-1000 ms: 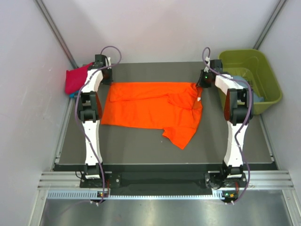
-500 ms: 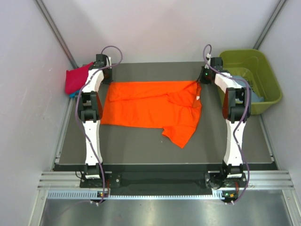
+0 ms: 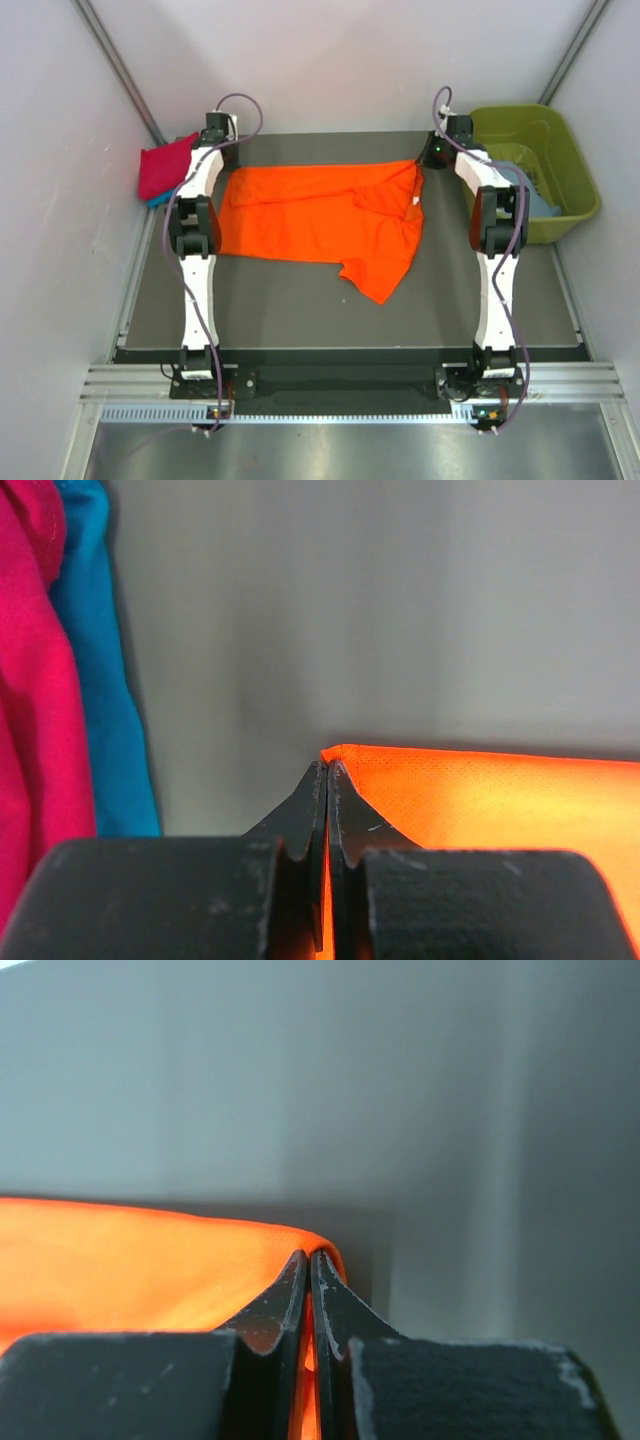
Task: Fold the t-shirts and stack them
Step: Fold the tshirt
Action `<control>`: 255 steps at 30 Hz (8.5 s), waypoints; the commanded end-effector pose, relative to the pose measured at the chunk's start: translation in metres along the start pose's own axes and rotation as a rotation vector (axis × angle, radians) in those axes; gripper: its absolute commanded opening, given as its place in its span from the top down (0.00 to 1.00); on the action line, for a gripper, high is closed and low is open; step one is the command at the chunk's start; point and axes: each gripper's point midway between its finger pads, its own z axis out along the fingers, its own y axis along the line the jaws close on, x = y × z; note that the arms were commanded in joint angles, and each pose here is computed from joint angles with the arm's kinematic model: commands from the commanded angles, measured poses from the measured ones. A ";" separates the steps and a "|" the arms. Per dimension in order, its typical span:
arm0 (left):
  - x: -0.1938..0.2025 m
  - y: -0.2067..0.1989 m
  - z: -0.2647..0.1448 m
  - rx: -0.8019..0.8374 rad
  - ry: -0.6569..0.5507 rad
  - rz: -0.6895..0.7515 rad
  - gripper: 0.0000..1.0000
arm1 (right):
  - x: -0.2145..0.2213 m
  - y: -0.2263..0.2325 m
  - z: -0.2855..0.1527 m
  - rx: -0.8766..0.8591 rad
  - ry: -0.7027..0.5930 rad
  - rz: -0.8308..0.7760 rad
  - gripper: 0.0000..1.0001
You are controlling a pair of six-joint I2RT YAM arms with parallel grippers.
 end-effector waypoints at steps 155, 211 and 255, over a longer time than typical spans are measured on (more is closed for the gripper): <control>0.057 0.052 -0.096 0.181 0.194 -0.480 1.00 | 0.180 0.022 -0.113 0.066 0.378 -0.113 0.46; 0.061 0.042 -0.180 0.176 0.166 -0.520 0.59 | 0.340 0.155 -0.251 -0.565 0.510 -1.252 0.52; 0.192 0.058 -0.197 -0.017 0.489 -0.606 0.56 | 0.291 0.147 -0.229 -0.345 0.399 -1.364 1.00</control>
